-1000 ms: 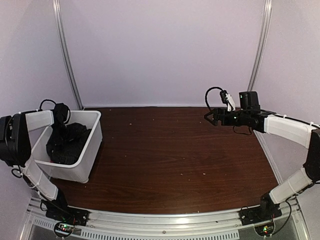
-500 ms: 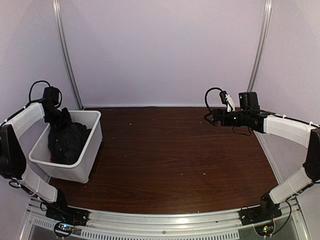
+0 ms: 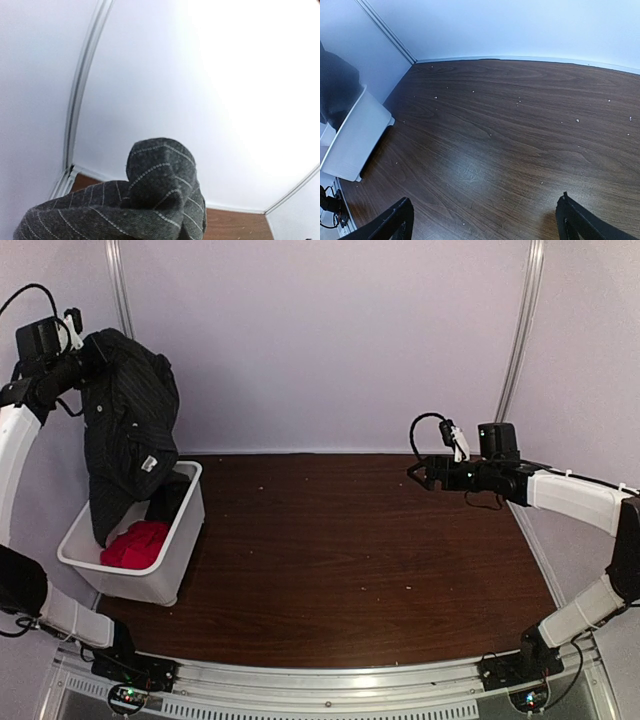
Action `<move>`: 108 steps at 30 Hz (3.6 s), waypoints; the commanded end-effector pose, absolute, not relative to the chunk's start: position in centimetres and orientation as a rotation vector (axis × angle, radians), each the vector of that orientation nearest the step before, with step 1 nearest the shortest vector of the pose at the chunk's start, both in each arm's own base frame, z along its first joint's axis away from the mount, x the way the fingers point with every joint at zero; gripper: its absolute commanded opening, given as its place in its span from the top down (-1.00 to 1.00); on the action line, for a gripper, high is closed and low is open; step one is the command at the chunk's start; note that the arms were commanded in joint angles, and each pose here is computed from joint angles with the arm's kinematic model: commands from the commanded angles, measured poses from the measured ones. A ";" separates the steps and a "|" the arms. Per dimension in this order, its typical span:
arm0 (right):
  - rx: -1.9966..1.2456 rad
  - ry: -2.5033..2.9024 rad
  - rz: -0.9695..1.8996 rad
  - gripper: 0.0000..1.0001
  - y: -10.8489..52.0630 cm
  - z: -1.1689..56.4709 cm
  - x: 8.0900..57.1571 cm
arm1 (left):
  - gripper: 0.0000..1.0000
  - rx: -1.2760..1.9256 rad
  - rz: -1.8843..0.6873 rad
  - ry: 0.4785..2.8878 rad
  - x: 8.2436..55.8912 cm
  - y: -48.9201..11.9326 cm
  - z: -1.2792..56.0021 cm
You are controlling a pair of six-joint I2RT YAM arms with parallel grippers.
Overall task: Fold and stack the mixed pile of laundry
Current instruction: Pick up the crumpled shirt from the bin, then place the crumpled shirt at the center of the board, then flatten out the crumpled shirt at the center of the board.
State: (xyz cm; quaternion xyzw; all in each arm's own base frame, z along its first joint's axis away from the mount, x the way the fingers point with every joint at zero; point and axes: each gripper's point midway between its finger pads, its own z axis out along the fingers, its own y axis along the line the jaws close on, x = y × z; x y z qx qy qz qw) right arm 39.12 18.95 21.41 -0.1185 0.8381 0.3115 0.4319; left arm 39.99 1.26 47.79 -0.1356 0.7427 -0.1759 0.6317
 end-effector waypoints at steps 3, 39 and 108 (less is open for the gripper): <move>-0.308 2.046 0.802 -1.00 19.4 22.6 38.9 | 1.00 -0.018 -0.703 1.316 40.8 -7.0 62.4; -0.233 2.040 0.733 -0.99 15.5 22.3 36.1 | -0.95 0.459 -0.326 2.284 42.5 -30.1 25.2; -0.439 2.537 -0.019 -0.45 18.5 8.3 36.9 | -0.72 0.554 -0.170 2.670 34.1 -34.0 1.5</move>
